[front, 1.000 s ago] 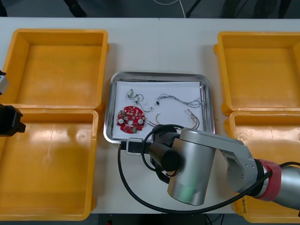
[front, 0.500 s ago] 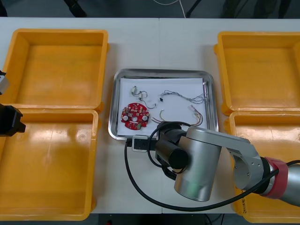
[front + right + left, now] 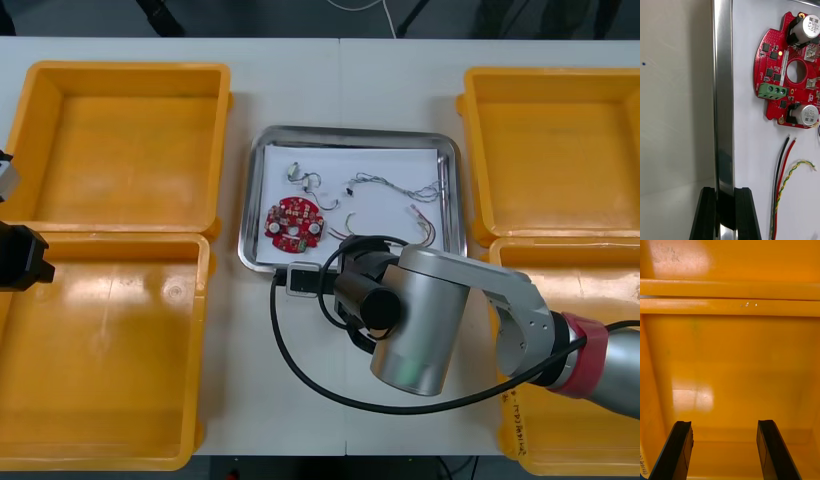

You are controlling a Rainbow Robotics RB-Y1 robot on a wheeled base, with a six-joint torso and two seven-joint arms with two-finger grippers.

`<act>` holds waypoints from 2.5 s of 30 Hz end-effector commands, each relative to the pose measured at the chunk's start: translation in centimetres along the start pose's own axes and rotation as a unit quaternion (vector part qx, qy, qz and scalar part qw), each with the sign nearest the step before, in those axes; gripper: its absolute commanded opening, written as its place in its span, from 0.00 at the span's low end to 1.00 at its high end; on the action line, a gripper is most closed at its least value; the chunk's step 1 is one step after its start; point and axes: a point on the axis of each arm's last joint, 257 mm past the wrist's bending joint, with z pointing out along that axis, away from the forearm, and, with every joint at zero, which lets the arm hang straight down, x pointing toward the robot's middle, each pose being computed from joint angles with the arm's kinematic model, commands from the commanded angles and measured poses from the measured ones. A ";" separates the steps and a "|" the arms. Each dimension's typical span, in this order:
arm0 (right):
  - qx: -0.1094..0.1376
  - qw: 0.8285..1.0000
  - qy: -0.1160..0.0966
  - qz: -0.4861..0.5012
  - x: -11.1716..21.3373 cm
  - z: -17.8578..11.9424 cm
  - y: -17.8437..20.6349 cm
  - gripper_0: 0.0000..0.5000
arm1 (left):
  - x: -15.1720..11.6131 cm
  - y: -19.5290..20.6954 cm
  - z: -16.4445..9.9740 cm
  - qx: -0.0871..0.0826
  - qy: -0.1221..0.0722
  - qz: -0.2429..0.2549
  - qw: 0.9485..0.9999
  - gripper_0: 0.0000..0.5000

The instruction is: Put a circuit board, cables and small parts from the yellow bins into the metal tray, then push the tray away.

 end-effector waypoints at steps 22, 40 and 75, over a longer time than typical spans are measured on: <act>0.094 0.994 -0.031 -0.047 -1.2 1.5 -10.9 0.00 | -0.2 1.2 -1.1 -0.016 -0.011 -0.023 1.000 1.00; 0.131 0.990 -0.024 -0.052 -0.6 2.8 -16.4 0.00 | -0.2 1.2 -1.1 -0.016 -0.011 -0.023 1.000 1.00; 0.155 0.986 -0.055 -0.032 -2.5 5.0 -23.2 0.00 | -0.2 1.2 -1.1 -0.016 -0.011 -0.023 1.000 1.00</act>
